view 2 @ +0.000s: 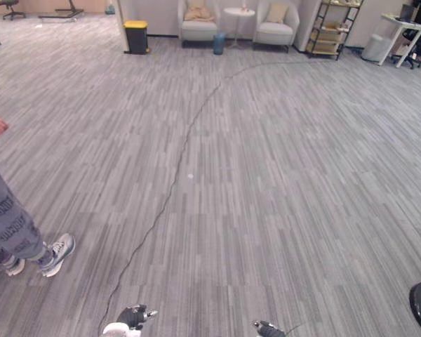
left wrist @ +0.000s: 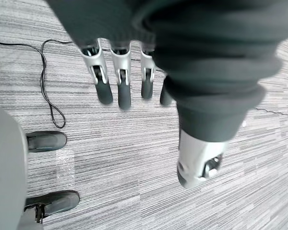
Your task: Pick up cushions and gather them together orderly.
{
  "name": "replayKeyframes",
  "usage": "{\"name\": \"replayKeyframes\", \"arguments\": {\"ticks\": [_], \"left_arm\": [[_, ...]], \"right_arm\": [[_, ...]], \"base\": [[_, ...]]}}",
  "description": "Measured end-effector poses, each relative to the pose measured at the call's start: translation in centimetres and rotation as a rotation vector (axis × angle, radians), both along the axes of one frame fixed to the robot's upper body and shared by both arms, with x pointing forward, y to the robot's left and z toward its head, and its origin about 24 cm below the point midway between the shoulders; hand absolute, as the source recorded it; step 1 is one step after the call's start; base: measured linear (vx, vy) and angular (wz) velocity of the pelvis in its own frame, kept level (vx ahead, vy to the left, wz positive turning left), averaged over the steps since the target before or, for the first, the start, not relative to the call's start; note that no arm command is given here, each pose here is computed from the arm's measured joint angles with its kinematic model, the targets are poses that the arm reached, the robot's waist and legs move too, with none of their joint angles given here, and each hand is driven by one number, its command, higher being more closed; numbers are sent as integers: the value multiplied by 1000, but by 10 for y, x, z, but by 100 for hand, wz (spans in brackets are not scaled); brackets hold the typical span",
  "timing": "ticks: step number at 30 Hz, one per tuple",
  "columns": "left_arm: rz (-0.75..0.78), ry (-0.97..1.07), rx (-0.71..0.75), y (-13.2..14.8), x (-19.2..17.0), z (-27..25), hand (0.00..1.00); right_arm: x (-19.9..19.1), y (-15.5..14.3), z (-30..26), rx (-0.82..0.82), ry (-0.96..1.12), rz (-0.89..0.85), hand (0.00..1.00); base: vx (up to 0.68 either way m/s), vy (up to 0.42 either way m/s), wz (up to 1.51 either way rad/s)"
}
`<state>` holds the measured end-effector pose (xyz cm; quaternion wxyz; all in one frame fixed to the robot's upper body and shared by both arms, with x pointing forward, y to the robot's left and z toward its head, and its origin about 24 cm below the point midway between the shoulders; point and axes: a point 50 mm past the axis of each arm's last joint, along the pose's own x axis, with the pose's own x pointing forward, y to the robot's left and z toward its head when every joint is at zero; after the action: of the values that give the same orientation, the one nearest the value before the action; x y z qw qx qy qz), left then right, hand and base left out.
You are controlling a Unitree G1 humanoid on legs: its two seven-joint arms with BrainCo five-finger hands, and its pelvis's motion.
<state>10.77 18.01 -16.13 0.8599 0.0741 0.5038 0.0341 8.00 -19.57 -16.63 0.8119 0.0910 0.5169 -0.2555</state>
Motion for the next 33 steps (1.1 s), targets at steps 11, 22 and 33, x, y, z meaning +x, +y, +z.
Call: {"name": "replayKeyframes", "arguments": {"ticks": [11, 22, 33], "left_arm": [[18, 22, 6, 4, -5, -2, 0], [42, 22, 6, 7, -5, -1, 0], [42, 28, 6, 7, -6, -2, 0]], "right_arm": [[5, -1, 1, -7, -5, 55, 0], [8, 0, 1, -11, -8, 86, 0], [8, 0, 1, -9, -10, 89, 0]], "base": [[-5, 1, -6], [0, 3, -4], [1, 1, -1]]}}
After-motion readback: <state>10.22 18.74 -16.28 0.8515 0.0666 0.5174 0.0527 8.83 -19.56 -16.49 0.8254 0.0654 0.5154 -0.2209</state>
